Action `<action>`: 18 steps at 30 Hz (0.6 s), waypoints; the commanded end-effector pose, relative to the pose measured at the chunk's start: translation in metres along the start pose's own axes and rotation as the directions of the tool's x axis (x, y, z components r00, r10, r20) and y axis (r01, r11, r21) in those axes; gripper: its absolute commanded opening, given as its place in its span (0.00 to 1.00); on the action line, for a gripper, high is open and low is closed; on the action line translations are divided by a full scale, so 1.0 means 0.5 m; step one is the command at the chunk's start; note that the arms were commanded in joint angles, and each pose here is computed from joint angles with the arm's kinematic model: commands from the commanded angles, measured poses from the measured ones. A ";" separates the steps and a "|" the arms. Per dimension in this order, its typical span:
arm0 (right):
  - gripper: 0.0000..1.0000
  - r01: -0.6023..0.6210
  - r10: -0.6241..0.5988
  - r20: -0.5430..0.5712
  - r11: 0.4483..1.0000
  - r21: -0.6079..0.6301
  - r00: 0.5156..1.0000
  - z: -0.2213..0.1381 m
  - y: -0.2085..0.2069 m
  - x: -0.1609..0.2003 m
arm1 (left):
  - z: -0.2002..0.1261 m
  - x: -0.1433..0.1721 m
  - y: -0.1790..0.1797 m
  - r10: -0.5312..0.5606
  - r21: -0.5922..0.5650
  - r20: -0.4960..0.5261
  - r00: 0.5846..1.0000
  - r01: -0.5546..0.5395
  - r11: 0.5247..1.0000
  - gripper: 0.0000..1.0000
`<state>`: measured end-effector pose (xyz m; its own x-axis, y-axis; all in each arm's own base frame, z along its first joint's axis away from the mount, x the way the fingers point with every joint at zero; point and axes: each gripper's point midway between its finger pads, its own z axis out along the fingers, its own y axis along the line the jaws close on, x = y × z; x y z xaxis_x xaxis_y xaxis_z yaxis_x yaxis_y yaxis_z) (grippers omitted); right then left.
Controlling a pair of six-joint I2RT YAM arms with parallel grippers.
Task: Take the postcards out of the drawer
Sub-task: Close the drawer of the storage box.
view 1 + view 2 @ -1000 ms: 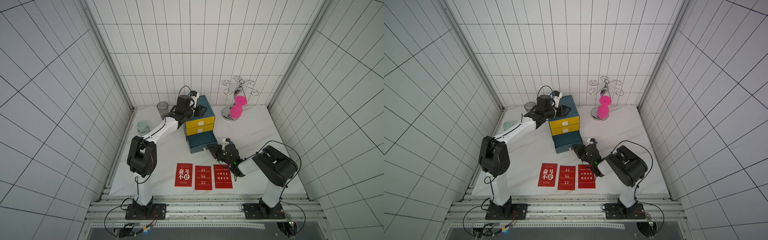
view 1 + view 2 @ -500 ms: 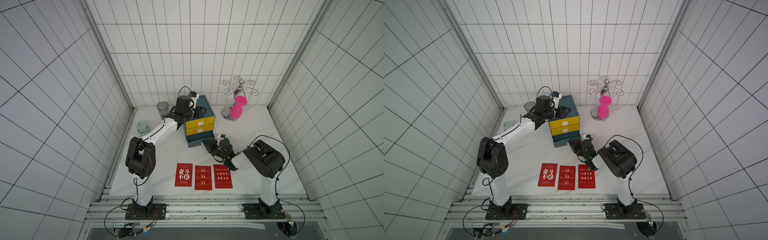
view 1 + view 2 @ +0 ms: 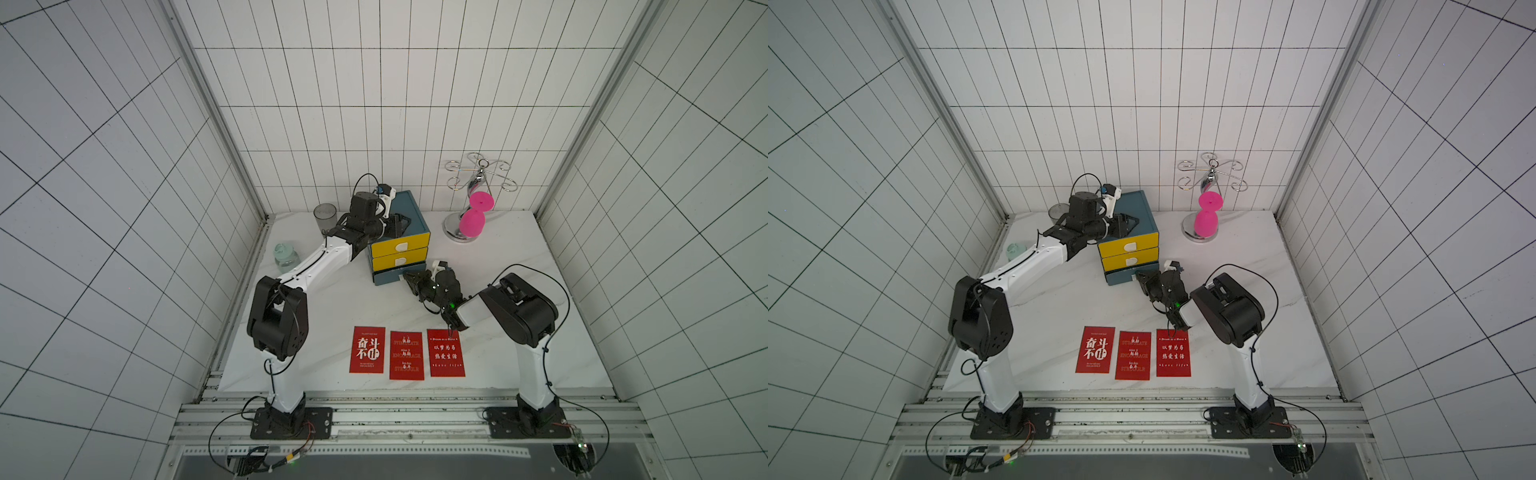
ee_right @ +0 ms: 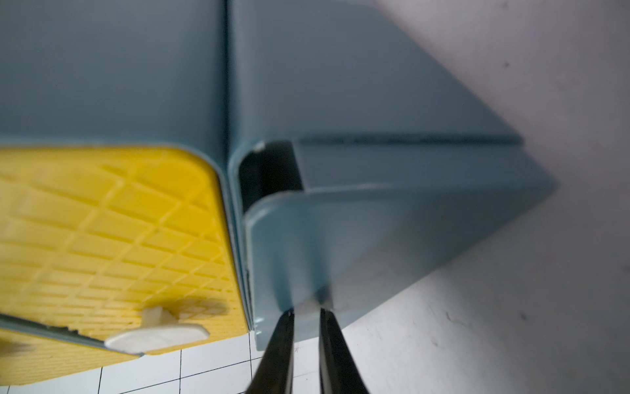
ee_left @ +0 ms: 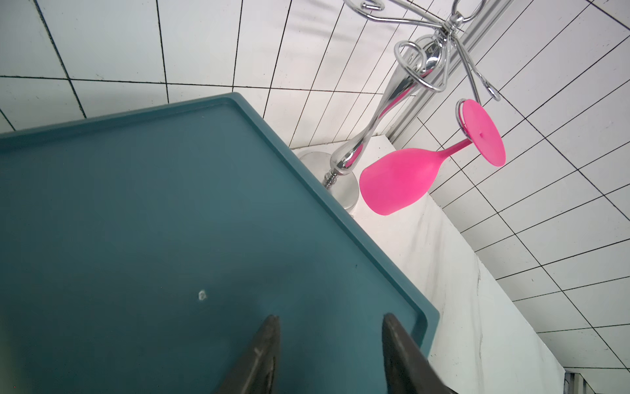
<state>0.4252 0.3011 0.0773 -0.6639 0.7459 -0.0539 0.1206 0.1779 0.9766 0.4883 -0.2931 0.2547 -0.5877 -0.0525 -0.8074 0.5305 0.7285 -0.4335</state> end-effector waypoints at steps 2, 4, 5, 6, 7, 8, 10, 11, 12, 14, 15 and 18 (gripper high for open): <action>0.17 -0.042 0.042 0.004 0.999 -0.030 0.999 0.023 0.018 -0.019 | 0.001 0.105 0.053 -0.074 -0.086 -0.165 0.984 0.060 0.994 0.48; 0.17 -0.048 0.048 0.005 0.998 -0.027 0.999 0.027 0.014 -0.021 | 0.000 0.105 0.053 -0.076 -0.085 -0.165 0.983 0.062 0.994 0.48; 0.17 -0.050 0.050 0.006 0.998 -0.030 0.999 0.029 0.015 -0.022 | -0.001 0.105 0.052 -0.076 -0.084 -0.164 0.983 0.063 0.994 0.48; 0.17 -0.051 0.051 0.003 0.998 -0.030 0.999 0.031 0.014 -0.020 | 0.000 0.104 0.050 -0.077 -0.082 -0.164 0.983 0.064 0.995 0.49; 0.17 -0.054 0.054 0.002 0.998 -0.032 0.999 0.032 0.014 -0.020 | 0.000 0.104 0.050 -0.076 -0.081 -0.164 0.984 0.064 0.995 0.48; 0.17 -0.053 0.053 0.000 0.998 -0.036 0.999 0.035 0.017 -0.020 | -0.002 0.102 0.051 -0.077 -0.083 -0.162 0.984 0.064 0.995 0.49; 0.16 -0.051 0.051 0.001 0.998 -0.039 0.999 0.037 0.019 -0.021 | -0.002 0.101 0.049 -0.078 -0.080 -0.161 0.984 0.066 0.995 0.49; 0.16 -0.050 0.050 0.000 0.998 -0.041 0.999 0.037 0.021 -0.021 | -0.003 0.101 0.048 -0.076 -0.080 -0.160 0.984 0.064 0.995 0.49; 0.16 -0.048 0.048 -0.001 0.998 -0.042 0.999 0.036 0.022 -0.020 | -0.003 0.100 0.048 -0.076 -0.080 -0.160 0.984 0.064 0.995 0.48; 0.16 -0.032 0.031 -0.009 0.998 -0.046 0.999 0.031 0.026 -0.017 | -0.005 0.097 0.047 -0.079 -0.080 -0.156 0.985 0.067 0.995 0.49; 0.16 -0.017 0.016 -0.011 0.999 -0.044 1.000 0.024 0.029 -0.011 | -0.005 0.096 0.045 -0.079 -0.075 -0.154 0.985 0.068 0.995 0.49; 0.16 0.029 -0.030 -0.015 0.999 -0.031 0.999 -0.006 0.040 0.001 | -0.008 0.077 0.040 -0.065 -0.065 -0.144 0.987 0.056 0.996 0.50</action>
<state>0.4320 0.3040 0.0750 -0.6746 0.7363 -0.0532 0.1207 0.1810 0.9760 0.4862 -0.2890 0.2553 -0.5957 -0.0518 -0.8015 0.5236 0.7317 -0.4365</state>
